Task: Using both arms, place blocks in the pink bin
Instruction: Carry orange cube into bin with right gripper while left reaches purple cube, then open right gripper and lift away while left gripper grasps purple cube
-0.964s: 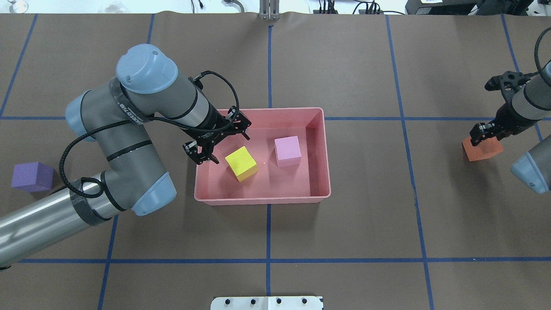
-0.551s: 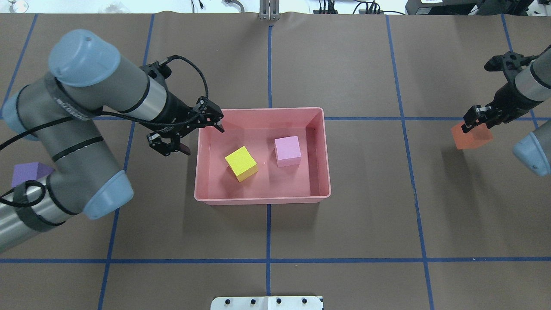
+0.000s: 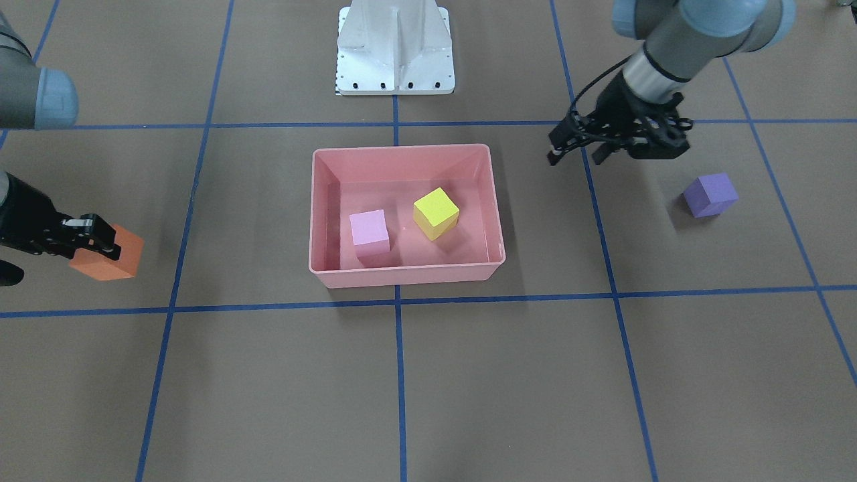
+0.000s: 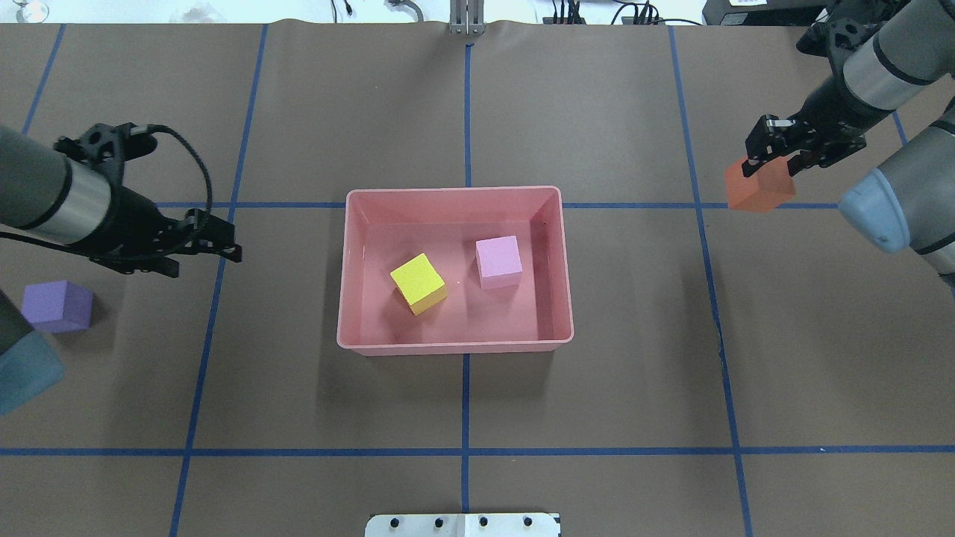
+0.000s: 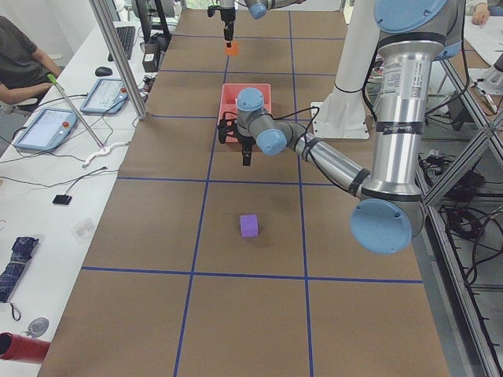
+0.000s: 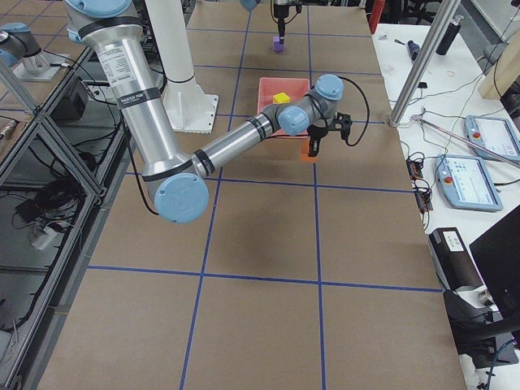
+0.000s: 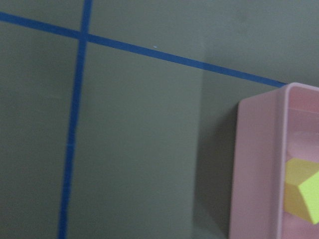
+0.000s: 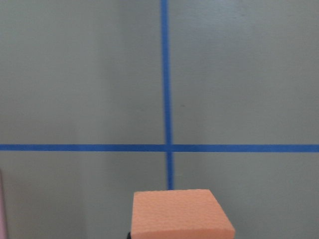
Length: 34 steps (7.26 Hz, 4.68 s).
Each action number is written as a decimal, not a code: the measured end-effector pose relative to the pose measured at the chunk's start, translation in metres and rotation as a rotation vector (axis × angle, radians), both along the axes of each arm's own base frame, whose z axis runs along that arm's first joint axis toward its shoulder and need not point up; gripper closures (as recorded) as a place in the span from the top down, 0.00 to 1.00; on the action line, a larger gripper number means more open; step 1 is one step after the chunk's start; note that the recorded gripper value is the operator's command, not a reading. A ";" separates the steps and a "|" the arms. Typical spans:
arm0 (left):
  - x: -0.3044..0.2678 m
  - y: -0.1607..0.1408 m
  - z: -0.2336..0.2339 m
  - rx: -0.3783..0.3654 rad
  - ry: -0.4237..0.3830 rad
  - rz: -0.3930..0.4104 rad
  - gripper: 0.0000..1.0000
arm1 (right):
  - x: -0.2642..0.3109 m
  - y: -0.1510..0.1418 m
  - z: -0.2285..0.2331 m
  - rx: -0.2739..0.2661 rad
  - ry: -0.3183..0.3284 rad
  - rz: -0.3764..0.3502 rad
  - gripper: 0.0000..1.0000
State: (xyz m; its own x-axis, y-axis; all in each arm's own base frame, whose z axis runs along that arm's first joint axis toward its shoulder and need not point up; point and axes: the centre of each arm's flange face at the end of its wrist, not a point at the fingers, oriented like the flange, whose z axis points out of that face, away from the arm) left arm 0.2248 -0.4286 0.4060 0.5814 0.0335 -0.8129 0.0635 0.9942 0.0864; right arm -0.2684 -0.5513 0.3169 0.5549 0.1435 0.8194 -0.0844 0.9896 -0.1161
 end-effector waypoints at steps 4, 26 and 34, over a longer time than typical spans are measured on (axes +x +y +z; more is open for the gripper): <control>-0.097 -0.037 0.120 0.056 -0.128 0.047 1.00 | -0.160 0.104 -0.121 -0.103 -0.036 0.089 0.00; -0.019 -0.013 0.185 -0.294 -0.184 0.011 1.00 | -0.209 0.124 -0.125 -0.039 -0.055 0.167 0.99; -0.004 -0.027 0.163 -0.355 -0.137 -0.038 0.00 | -0.117 0.101 -0.118 -0.085 -0.115 0.192 0.99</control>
